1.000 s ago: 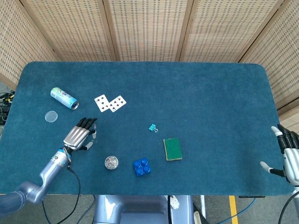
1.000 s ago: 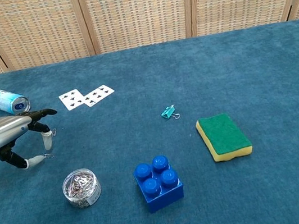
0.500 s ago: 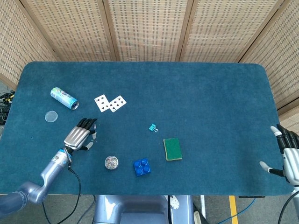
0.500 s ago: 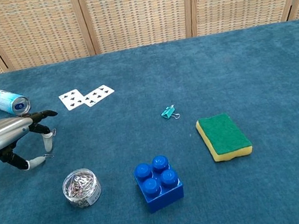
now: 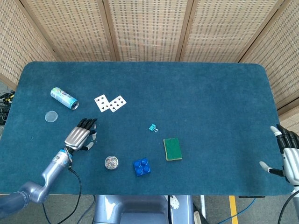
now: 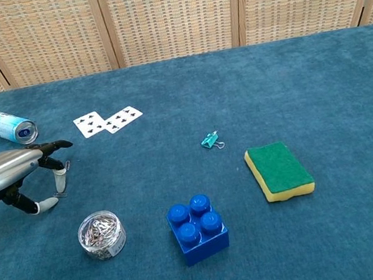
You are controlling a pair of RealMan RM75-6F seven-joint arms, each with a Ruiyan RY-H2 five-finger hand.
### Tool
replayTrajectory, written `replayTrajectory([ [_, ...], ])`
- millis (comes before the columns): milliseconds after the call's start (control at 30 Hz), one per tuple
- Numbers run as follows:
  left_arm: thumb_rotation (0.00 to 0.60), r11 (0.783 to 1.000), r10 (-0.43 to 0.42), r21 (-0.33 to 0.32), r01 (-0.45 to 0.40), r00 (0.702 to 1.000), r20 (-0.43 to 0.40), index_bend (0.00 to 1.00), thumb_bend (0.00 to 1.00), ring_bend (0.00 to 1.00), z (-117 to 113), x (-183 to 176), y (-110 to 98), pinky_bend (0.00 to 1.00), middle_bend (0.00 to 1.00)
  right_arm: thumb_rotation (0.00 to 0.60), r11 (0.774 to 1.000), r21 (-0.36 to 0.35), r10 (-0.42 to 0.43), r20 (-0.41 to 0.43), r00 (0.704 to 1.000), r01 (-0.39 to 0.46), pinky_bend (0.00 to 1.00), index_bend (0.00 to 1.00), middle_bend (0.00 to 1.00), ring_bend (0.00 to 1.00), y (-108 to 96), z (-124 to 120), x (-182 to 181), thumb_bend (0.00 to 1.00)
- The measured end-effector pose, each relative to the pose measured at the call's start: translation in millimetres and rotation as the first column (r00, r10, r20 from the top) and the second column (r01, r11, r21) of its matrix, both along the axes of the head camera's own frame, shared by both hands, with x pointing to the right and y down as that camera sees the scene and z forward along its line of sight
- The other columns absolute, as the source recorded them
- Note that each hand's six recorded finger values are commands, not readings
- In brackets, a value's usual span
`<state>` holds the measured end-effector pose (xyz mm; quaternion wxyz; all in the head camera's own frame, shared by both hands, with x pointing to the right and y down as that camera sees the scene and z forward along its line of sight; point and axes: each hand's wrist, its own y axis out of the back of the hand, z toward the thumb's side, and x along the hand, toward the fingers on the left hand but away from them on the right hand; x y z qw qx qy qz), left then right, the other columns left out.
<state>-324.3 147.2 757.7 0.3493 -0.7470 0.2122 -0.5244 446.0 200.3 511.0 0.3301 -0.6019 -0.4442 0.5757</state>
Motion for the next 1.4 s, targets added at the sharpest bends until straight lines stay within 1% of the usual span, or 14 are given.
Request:
replayTrajectory([
  [333,0.6,1.0,-0.008,-0.019,0.007,1.0,-0.004,0.54,0.42,0.0,5.2,0.7,3.8,0.0,0.0,0.6,1.0,-0.002,0.0,0.003,1.0,0.0,0.0,0.0,0.0,0.0,0.1,-0.1,0.1,0.0],
  [567,0.6,1.0,-0.006,-0.017,0.005,1.0,-0.006,0.59,0.47,0.0,5.8,1.2,4.4,0.0,0.0,0.6,1.0,-0.001,0.0,0.004,1.0,0.0,0.0,0.0,0.0,0.0,0.2,-0.4,0.1,0.0],
  [867,0.6,1.0,-0.002,-0.015,0.002,1.0,-0.007,0.62,0.48,0.0,6.3,2.7,5.4,0.0,0.0,0.6,1.0,-0.001,0.0,0.005,1.0,0.0,0.0,0.0,0.0,0.0,0.3,-0.6,0.2,0.0],
  [1033,0.6,1.0,-0.004,-0.008,0.004,1.0,-0.007,0.66,0.49,0.0,4.9,1.4,3.8,0.0,0.0,0.6,1.0,0.0,0.0,0.006,1.0,0.0,0.0,0.0,0.0,0.0,0.4,-1.0,0.3,0.0],
  [1200,0.6,1.0,-0.004,-0.006,0.004,1.0,-0.006,0.73,0.5,0.0,4.5,0.8,3.7,0.0,0.0,0.6,1.0,0.002,-0.001,0.007,1.0,0.001,0.0,0.0,0.0,0.0,0.4,-1.3,0.0,0.0],
  [1400,0.6,1.0,0.001,0.002,-0.001,1.0,-0.004,0.76,0.52,0.0,3.6,1.2,3.5,0.0,0.0,0.6,1.0,0.004,0.0,0.007,1.0,0.0,0.0,0.0,0.0,0.0,0.2,-1.7,0.4,0.0],
])
